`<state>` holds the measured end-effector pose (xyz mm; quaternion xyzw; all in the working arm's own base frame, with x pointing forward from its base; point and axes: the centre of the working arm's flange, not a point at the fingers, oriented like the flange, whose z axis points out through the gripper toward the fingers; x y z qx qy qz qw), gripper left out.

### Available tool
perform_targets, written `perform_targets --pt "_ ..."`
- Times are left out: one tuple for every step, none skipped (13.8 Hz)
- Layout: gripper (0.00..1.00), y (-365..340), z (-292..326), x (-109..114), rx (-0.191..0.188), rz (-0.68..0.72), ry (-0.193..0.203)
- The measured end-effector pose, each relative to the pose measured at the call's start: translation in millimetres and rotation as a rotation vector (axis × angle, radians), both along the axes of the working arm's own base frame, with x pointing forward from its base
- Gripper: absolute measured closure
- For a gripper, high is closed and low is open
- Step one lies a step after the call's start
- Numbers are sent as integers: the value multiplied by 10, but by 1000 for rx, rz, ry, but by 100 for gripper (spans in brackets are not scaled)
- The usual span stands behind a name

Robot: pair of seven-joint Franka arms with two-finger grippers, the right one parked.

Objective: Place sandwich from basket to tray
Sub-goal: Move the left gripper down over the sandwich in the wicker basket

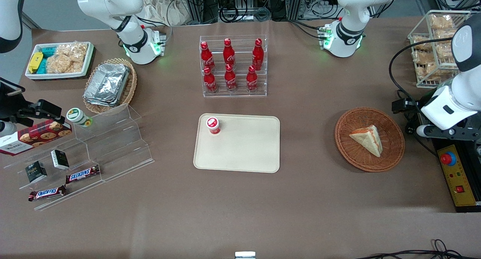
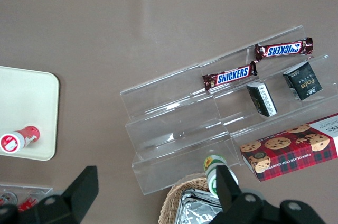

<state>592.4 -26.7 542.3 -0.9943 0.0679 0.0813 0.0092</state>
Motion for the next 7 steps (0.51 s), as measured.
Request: perform_targets --pt "0 -4 8 11 -3 -4 -1" --pt "0 0 13 16 -7 -3 -1" --pt "0 5 15 18 -12 -2 -2" --pt "0 12 8 21 -14 0 0" --pt "0 23 -22 30 -14 8 6" --pt "0 49 -95 49 -8 53 19" --pt "0 96 -222 80 6 150 40"
